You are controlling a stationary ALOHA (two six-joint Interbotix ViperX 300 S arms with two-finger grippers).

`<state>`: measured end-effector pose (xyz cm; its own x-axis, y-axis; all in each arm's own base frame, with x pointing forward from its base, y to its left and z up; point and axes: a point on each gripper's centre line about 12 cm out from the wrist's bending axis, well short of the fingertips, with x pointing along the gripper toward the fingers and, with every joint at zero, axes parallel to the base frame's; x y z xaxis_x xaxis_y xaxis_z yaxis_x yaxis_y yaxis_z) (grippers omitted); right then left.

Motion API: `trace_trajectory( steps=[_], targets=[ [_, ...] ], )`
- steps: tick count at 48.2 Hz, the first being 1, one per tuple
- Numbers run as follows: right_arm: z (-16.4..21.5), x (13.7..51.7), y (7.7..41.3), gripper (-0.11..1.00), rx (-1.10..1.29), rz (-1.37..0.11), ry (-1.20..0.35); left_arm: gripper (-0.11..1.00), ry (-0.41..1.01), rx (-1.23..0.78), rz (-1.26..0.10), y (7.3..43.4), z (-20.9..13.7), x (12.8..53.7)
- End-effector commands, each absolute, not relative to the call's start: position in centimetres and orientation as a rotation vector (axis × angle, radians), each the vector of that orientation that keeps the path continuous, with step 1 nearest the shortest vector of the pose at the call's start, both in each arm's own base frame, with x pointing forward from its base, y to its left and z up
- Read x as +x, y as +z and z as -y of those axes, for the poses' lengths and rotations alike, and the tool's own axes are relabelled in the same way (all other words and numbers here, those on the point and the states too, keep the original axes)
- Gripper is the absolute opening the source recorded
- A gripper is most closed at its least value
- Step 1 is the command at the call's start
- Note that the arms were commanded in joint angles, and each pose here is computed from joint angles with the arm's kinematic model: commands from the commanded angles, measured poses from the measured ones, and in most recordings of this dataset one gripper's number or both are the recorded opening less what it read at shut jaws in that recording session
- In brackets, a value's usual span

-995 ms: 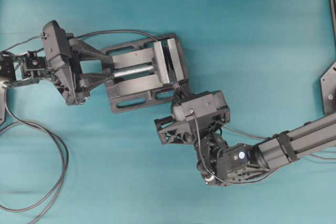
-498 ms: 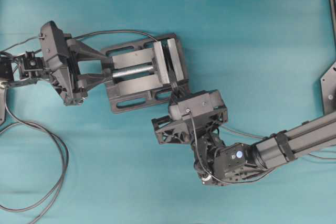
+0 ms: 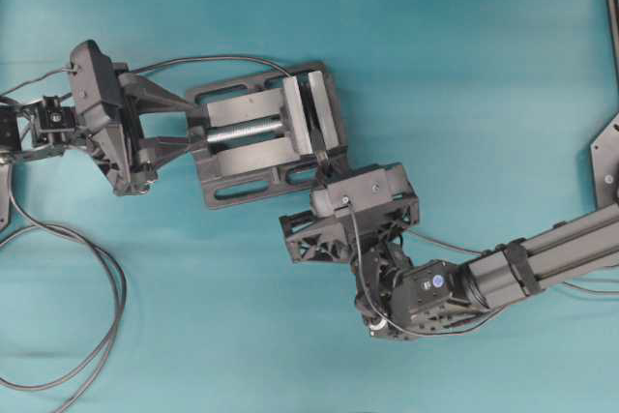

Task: Insert the USB cable into the fixed female connector.
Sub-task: 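Align the USB plug tip with the blue female port, then push the right gripper forward to seat the plug in the port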

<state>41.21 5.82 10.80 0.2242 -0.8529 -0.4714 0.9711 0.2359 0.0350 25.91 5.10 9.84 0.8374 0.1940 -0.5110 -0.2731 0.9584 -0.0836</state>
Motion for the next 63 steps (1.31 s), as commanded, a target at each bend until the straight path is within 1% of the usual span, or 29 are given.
trace_trajectory(
  steps=[1, 63],
  targets=[
    [-5.2, 41.5, 11.9, 0.21, 0.381, -0.368, -1.319, 0.77, 0.251, -0.157, -0.541, 9.5, -5.0, 25.2],
    [-3.3, 42.5, 12.7, 0.21, 0.38, -0.366, -1.348, 0.77, 0.25, -0.151, -0.56, 9.0, -4.9, 24.3]
  ],
)
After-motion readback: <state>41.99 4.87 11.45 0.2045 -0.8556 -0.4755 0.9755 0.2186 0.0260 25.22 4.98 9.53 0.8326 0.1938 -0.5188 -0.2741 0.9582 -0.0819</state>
